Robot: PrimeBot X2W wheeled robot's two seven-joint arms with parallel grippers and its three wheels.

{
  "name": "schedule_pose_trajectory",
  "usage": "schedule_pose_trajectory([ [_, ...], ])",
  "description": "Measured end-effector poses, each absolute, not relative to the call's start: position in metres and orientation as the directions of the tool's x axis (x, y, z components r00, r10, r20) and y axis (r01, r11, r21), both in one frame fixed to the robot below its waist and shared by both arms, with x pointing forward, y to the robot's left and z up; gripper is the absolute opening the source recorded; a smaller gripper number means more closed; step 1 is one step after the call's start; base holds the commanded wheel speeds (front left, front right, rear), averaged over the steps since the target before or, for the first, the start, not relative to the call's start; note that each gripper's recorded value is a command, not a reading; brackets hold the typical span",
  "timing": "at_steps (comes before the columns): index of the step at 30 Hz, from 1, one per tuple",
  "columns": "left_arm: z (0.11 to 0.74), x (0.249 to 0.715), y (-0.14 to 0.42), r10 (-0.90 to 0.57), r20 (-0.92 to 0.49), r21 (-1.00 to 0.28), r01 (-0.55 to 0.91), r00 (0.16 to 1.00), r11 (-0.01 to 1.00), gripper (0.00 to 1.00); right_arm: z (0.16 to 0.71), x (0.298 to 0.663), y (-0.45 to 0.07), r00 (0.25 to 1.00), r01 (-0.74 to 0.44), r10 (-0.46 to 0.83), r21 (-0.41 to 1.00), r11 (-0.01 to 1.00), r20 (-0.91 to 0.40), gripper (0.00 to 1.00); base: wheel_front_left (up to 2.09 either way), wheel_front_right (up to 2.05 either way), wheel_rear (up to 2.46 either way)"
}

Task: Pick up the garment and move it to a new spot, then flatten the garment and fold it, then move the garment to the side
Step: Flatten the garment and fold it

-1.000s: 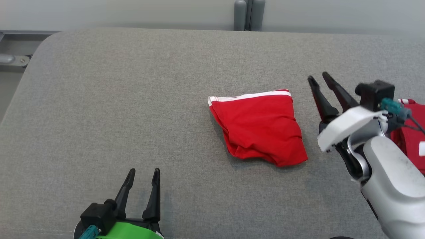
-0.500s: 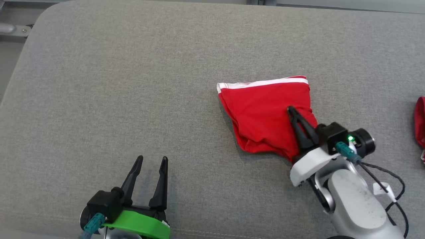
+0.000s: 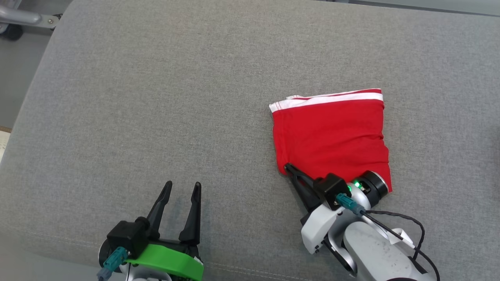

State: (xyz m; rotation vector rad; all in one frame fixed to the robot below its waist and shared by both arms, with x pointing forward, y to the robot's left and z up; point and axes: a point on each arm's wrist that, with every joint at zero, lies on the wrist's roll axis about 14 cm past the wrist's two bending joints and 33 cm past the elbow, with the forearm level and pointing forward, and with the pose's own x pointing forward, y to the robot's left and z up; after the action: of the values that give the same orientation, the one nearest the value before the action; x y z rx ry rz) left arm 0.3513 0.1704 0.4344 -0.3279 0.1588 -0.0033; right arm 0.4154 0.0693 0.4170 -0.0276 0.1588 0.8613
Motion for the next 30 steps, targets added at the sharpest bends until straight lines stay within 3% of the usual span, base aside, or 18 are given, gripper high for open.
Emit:
schedule_pose_trajectory([
  [9, 0.439, 0.344, 0.174, -0.008, -0.140, -0.329, -0.039, 0.990, 0.944, 1.00, 0.436, 0.402, 0.087, 0.603, -0.791, 0.790, 0.049, 0.610, -0.107, 0.00, 0.00, 0.00, 0.00],
  [14, 0.443, 0.335, 0.186, 0.029, -0.130, -0.325, -0.070, 0.991, 0.943, 1.00, 0.463, 0.399, 0.075, 0.648, -0.759, 0.761, 0.059, 0.649, -0.033, 0.00, 0.00, 0.00, 0.00],
  [15, 0.443, 0.332, 0.188, 0.033, -0.131, -0.322, -0.074, 0.991, 0.944, 1.00, 0.467, 0.400, 0.067, 0.669, -0.741, 0.743, 0.060, 0.669, -0.021, 0.07, 0.00, 0.00, 0.00],
  [16, 0.443, 0.330, 0.190, 0.038, -0.129, -0.318, -0.078, 0.991, 0.945, 1.00, 0.470, 0.399, 0.060, 0.683, -0.729, 0.731, 0.054, 0.682, -0.014, 0.27, 0.00, 0.00, 0.00],
  [17, 0.444, 0.327, 0.192, 0.043, -0.127, -0.313, -0.081, 0.991, 0.946, 1.00, 0.471, 0.396, 0.053, 0.696, -0.717, 0.718, 0.049, 0.696, -0.013, 0.69, 0.00, 0.00, 0.00],
  [18, 0.445, 0.325, 0.194, 0.044, -0.123, -0.306, -0.080, 0.991, 0.949, 1.00, 0.472, 0.393, 0.044, 0.714, -0.699, 0.700, 0.047, 0.713, -0.013, 1.00, 0.00, 0.00, 0.00],
  [24, 0.448, 0.311, 0.196, 0.040, -0.110, -0.277, -0.069, 0.993, 0.958, 1.00, 0.477, 0.384, -0.035, 0.853, -0.521, 0.522, 0.028, 0.853, -0.008, 1.00, 0.00, 0.00, 0.00],
  [30, 0.455, 0.312, 0.186, -0.005, -0.079, -0.259, -0.015, 0.997, 0.966, 1.00, 0.479, 0.369, -0.114, 0.944, -0.329, 0.329, -0.029, 0.944, -0.012, 1.00, 0.00, 0.00, 0.00],
])
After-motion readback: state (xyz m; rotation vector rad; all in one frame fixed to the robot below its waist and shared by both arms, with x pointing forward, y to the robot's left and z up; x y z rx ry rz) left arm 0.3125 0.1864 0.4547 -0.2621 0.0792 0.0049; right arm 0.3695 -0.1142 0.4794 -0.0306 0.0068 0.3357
